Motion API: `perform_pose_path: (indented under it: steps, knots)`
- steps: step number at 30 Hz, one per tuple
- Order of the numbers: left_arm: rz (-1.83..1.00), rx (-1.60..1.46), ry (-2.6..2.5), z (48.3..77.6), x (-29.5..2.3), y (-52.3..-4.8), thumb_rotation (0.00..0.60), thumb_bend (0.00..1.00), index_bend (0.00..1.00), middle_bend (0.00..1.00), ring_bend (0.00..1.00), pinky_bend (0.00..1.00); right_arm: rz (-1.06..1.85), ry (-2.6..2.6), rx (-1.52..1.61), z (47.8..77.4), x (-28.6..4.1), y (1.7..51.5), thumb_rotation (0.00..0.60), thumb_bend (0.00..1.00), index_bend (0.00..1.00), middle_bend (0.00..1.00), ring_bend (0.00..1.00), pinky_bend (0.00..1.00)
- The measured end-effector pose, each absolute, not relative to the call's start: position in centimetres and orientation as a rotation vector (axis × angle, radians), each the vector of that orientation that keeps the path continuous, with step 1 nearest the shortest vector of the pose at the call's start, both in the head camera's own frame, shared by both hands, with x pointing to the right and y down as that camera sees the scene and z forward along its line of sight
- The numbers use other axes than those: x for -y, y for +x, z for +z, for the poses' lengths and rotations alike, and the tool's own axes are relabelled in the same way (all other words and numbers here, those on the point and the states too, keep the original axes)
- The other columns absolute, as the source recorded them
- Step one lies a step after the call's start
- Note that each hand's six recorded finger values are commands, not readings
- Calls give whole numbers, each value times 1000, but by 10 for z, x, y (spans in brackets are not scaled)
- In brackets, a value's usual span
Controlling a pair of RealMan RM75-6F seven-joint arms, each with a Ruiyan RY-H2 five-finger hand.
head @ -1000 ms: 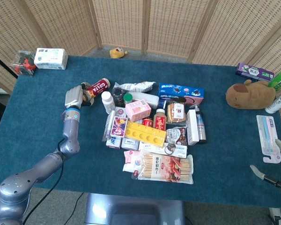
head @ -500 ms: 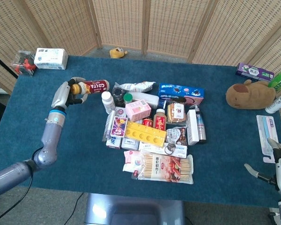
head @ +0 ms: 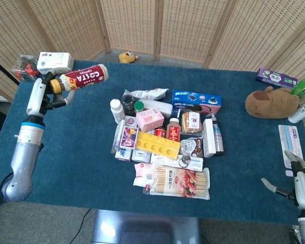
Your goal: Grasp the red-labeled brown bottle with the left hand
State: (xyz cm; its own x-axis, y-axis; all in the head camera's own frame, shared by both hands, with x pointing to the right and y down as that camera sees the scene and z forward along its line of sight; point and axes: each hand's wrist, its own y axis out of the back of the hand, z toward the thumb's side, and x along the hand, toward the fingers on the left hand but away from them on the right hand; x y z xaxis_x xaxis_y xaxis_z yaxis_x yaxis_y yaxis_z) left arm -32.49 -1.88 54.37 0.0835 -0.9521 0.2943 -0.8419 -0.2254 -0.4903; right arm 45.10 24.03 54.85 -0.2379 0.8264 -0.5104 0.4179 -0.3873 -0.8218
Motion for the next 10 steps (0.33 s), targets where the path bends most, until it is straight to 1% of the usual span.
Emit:
perform_pose_path:
  steps: [5,10]
  knots:
    - [-762,-1808,-2156,513,15,-326,600,658,677,631,800,871,1649,-1717,1480,558,-242,444,339,61,0,0,0,0]
    - [-709,-1810,-2152,497,10,-328,600,659,677,632,800,872,1639,-1726,1466,561,-239,441,335,62,0,0,0,0]
